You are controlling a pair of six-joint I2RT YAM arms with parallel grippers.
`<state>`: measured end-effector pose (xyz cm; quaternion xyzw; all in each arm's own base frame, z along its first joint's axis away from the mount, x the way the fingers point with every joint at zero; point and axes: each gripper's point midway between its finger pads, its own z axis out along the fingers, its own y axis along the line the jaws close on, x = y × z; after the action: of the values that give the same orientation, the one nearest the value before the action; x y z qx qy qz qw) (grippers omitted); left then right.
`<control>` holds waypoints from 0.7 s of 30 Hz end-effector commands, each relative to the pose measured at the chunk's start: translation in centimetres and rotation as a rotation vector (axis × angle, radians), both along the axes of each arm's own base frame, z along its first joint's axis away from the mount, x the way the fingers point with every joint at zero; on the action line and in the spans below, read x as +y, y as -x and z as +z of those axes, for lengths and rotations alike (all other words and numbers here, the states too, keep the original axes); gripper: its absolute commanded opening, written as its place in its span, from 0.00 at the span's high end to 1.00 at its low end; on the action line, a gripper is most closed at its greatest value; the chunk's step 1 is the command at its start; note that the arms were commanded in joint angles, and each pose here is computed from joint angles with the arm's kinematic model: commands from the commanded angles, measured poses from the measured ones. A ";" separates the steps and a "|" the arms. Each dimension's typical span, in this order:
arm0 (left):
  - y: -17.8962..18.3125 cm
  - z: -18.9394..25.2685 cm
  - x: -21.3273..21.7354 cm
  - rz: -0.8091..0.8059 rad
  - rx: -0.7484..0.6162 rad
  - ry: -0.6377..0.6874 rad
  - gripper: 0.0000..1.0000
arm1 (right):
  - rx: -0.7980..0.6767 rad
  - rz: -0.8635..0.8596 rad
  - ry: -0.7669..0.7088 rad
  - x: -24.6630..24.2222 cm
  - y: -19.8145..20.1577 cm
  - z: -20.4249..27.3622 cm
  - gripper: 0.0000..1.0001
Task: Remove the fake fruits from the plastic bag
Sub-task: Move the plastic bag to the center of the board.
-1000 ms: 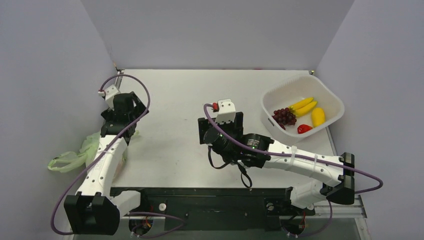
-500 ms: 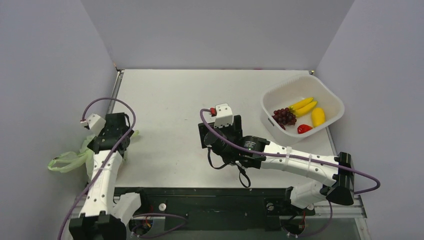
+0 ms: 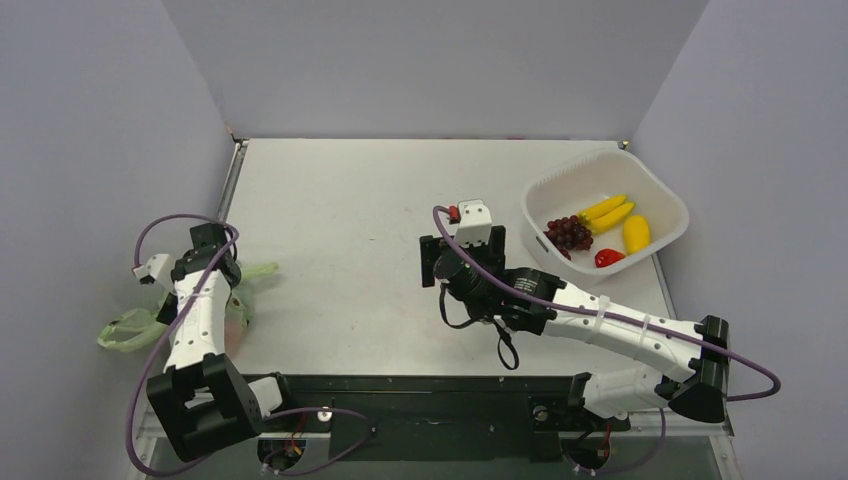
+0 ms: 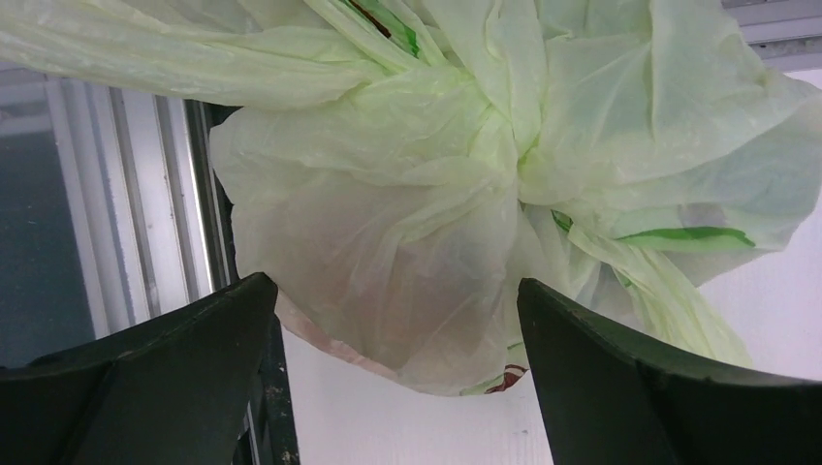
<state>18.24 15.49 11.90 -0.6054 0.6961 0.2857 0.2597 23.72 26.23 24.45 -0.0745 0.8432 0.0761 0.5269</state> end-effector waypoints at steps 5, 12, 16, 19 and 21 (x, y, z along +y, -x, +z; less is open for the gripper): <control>-3.0 -0.8 0.0 -0.099 -0.153 0.049 0.44 | 0.006 -0.013 -0.025 -0.1 -0.1 -0.3 0.00; -4.8 -2.0 -1.9 -0.239 -0.190 0.139 0.84 | 0.015 -0.019 -0.014 0.2 -0.3 -0.9 0.01; -7.2 -2.4 -4.7 -0.409 -0.228 0.228 0.88 | 0.027 -0.021 0.002 0.3 -0.3 -1.6 0.01; -9.9 -1.5 -9.2 -0.653 -0.282 0.302 0.88 | 0.045 -0.015 0.018 0.4 -0.1 -2.5 0.01; -11.2 -0.5 -12.4 -0.808 -0.311 0.314 0.87 | 0.052 -0.026 0.041 0.0 -0.1 -3.0 0.01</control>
<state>24.74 9.65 8.82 -0.4895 0.8154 0.0829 0.2978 23.68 26.74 22.41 -0.0806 0.8542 0.0669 0.5093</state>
